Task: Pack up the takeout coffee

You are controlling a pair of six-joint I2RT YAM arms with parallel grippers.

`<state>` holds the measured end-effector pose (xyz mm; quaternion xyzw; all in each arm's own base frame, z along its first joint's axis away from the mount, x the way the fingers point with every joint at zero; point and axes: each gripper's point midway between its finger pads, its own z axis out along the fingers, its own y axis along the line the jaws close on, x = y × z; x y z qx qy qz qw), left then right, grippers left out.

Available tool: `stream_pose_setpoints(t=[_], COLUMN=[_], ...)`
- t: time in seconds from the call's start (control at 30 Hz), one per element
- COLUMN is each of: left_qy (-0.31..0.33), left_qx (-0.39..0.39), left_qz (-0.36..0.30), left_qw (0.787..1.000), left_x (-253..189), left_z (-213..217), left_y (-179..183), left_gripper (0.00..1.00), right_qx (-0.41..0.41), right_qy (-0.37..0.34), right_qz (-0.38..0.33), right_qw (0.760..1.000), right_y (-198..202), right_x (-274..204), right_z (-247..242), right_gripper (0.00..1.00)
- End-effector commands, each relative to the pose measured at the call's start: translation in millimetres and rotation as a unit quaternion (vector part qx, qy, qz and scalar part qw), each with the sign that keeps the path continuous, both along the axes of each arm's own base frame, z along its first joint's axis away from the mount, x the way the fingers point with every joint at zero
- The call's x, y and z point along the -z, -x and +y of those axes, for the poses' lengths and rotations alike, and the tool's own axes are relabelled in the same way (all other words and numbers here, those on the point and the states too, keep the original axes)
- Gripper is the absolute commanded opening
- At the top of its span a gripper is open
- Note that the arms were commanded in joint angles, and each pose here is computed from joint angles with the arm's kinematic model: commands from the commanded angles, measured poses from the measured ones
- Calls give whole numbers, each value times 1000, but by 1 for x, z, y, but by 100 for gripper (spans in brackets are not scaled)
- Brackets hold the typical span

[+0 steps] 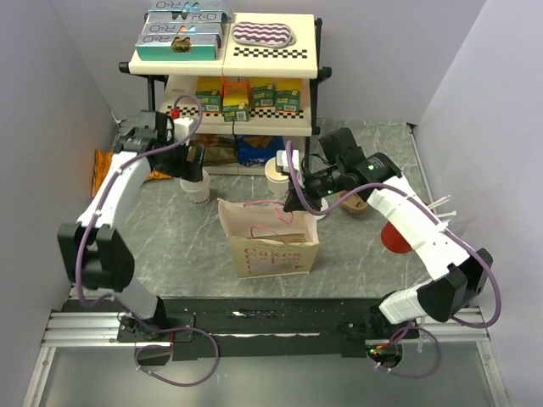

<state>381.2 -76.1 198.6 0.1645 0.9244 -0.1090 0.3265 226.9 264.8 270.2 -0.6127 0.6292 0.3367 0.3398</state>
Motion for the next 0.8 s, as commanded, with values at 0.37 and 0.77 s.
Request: stream_pose_setpoints(t=[0.37, 0.77], left_qy=[-56, -84], left_qx=[-69, -90], left_qz=[21, 28], left_qw=[996, 992], left_x=[25, 28], left_z=[-16, -5], left_y=[-53, -59], left_gripper=[99, 99], right_qx=[34, 34], right_qy=[-12, -14], right_qz=[-15, -9], right_qw=[999, 999], right_y=[0, -2], right_x=[-10, -9], right_z=[-13, -9], right_gripper=[0, 0])
